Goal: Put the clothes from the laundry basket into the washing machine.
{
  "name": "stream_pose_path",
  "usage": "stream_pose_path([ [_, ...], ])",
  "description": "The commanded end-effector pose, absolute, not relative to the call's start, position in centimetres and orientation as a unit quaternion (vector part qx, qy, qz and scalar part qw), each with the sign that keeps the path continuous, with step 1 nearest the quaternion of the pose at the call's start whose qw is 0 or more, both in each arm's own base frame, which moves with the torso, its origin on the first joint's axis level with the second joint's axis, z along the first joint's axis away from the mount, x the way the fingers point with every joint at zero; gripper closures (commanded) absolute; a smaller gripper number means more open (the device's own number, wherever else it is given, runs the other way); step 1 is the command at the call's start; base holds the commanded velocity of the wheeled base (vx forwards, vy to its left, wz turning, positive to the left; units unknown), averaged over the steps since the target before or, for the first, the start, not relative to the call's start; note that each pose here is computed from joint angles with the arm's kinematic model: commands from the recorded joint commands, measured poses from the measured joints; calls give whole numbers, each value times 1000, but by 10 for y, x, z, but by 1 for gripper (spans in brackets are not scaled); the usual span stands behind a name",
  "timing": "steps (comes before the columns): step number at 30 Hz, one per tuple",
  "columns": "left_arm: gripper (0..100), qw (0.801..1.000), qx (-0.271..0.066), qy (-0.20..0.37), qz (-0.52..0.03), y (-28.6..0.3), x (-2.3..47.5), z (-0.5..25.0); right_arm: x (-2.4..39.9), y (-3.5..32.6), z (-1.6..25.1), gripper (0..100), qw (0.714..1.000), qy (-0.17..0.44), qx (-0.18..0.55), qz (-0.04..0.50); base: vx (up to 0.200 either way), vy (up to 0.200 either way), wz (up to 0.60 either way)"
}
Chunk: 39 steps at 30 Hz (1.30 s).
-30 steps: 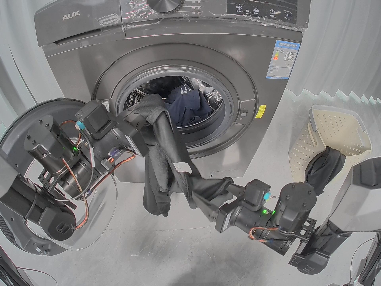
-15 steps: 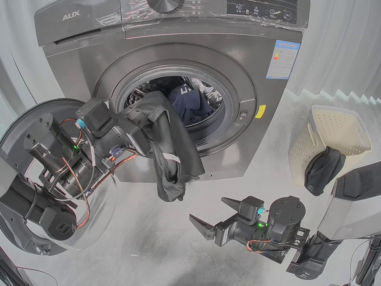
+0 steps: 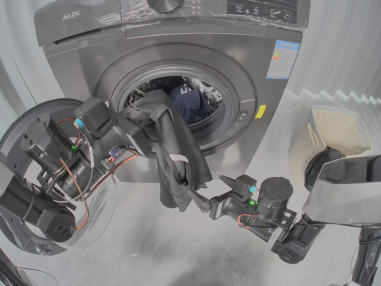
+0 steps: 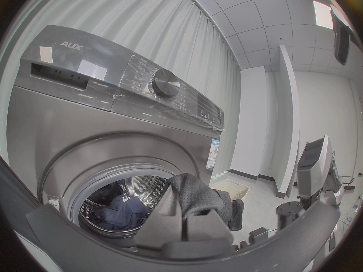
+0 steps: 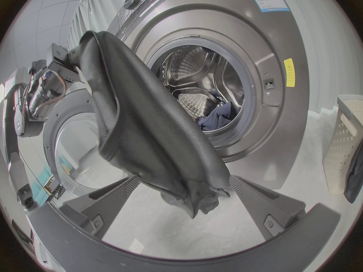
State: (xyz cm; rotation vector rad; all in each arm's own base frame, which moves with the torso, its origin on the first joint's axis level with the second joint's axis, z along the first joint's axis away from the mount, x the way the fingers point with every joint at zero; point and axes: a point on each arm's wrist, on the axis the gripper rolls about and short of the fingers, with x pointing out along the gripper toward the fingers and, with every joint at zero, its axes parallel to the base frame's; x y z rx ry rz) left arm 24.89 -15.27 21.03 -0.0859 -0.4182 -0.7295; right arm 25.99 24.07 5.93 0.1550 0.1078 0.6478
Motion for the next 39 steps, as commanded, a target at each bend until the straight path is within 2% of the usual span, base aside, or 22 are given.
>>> stream_pose_path([
  [1, 100, 907, -44, -214, -360, -153, 242, 217, 275, 252, 38, 0, 941, 58, 65, 326, 0, 0, 0],
  [11, 100, 901, -47, -218, -372, -157, 235, 220, 313, 273, 43, 0, 944, 1, 86, 320, 0, 0, 0],
  [20, 100, 897, -48, -217, -381, -160, 231, 220, 320, 287, 37, 0, 933, -15, 84, 349, 0, 0, 0],
  [31, 100, 897, -50, -222, -378, -158, 230, 223, 340, 298, 34, 0, 933, -45, 96, 344, 0, 0, 0],
  [32, 100, 898, -50, -222, -377, -157, 230, 223, 339, 297, 35, 100, 933, -46, 97, 343, 0, 0, 0],
  [36, 100, 900, -50, -221, -373, -156, 234, 222, 338, 296, 41, 100, 933, -52, 100, 343, 0, 0, 0],
  [39, 100, 905, -46, -222, -359, -149, 238, 222, 334, 289, 54, 100, 934, -57, 103, 336, 0, 0, 0],
])
